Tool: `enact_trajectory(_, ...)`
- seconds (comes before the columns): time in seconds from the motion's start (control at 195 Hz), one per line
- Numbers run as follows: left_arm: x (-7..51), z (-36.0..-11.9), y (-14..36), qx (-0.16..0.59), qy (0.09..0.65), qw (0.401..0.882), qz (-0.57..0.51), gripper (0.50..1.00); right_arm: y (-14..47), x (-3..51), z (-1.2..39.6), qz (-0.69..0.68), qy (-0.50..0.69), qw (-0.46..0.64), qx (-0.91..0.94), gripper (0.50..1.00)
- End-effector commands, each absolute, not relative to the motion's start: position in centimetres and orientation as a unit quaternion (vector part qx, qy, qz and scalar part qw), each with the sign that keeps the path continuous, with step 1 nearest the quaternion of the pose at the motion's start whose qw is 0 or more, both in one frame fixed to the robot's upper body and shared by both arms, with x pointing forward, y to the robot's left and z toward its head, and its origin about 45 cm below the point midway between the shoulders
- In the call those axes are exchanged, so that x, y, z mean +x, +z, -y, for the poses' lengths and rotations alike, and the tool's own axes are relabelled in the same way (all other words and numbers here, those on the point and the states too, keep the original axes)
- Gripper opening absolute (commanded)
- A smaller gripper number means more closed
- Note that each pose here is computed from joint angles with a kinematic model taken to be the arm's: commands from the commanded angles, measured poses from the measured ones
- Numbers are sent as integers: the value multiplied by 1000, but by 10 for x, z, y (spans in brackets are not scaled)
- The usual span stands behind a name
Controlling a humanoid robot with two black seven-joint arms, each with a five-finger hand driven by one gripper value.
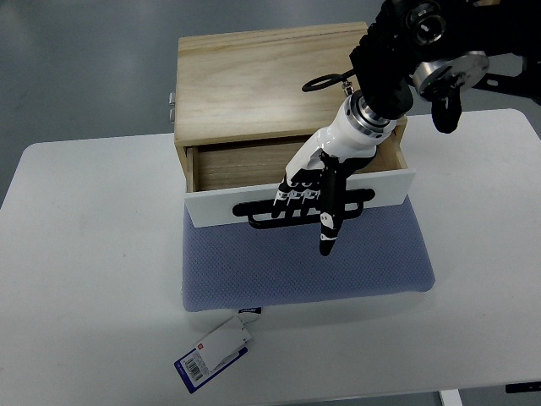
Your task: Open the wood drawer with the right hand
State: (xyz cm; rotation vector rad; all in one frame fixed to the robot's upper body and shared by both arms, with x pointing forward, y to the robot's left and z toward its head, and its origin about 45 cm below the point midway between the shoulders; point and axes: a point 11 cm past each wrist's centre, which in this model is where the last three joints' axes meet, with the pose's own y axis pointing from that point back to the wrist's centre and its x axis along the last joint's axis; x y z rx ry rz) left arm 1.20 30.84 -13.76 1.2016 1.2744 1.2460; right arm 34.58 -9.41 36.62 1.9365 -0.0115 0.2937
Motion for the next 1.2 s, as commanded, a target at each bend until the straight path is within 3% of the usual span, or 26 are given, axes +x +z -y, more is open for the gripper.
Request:
enact_trajectory(0.0,12,-308,-138,492,510,476,-521,1000,366,345,94,4,123,557,821,944)
enact_trajectory(0.802,12,-309,-138,492,510,476,-521,1000,366,332,90,-8,82,535,841,944)
enact_trajectory(1.192,12,-309,-138,492,510,476,-521,1000,401,339,83,16,107,498,860,944)
